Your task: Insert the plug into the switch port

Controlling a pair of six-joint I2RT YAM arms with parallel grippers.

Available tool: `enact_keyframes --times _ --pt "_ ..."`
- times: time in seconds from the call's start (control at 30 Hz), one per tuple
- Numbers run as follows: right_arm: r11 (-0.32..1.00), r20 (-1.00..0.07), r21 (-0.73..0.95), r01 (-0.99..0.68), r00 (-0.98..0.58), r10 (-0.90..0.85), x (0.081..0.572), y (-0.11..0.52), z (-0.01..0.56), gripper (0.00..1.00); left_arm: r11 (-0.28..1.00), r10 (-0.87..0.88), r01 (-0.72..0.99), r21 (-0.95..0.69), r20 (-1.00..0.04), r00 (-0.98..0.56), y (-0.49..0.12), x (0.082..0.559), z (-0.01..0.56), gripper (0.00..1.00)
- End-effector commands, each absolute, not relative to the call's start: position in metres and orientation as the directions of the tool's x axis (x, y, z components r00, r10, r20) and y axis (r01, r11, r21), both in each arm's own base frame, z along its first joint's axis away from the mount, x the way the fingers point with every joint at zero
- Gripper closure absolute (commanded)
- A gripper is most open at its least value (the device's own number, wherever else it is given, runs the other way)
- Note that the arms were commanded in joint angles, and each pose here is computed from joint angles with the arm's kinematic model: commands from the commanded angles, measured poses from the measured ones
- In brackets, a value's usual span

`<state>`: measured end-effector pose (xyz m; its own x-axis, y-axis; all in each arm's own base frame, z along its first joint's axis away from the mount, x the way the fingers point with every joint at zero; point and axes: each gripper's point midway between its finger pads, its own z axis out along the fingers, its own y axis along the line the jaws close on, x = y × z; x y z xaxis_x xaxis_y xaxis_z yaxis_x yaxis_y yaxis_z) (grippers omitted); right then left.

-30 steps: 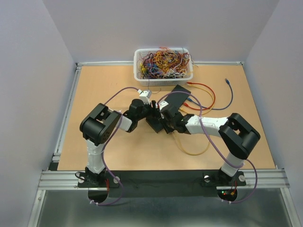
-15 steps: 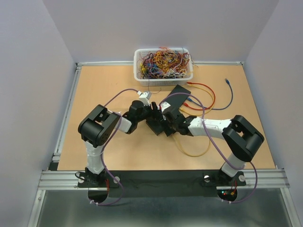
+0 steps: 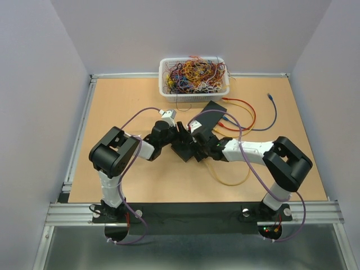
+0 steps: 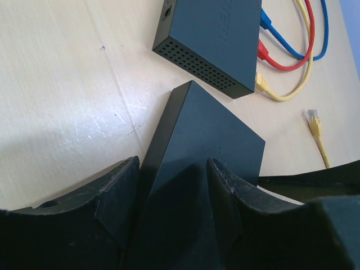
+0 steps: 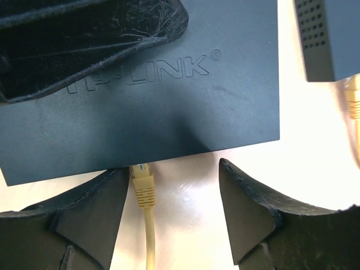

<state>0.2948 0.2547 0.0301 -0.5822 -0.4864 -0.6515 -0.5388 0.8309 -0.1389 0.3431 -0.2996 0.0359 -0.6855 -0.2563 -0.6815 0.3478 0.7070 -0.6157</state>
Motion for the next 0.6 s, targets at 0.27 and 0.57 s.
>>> enact_keyframes --times 0.27,0.57 --pt "0.917 -0.813 -0.162 -0.366 -0.476 -0.334 0.375 0.265 0.071 0.29 0.728 -0.101 0.228 -0.647 -0.429 -0.897 -0.305 0.273 -0.031 0.38" --pt "0.914 -0.807 -0.193 -0.357 -0.472 -0.355 0.386 0.262 0.071 0.29 0.721 -0.104 0.249 -0.647 -0.456 -0.884 -0.312 0.284 -0.021 0.38"
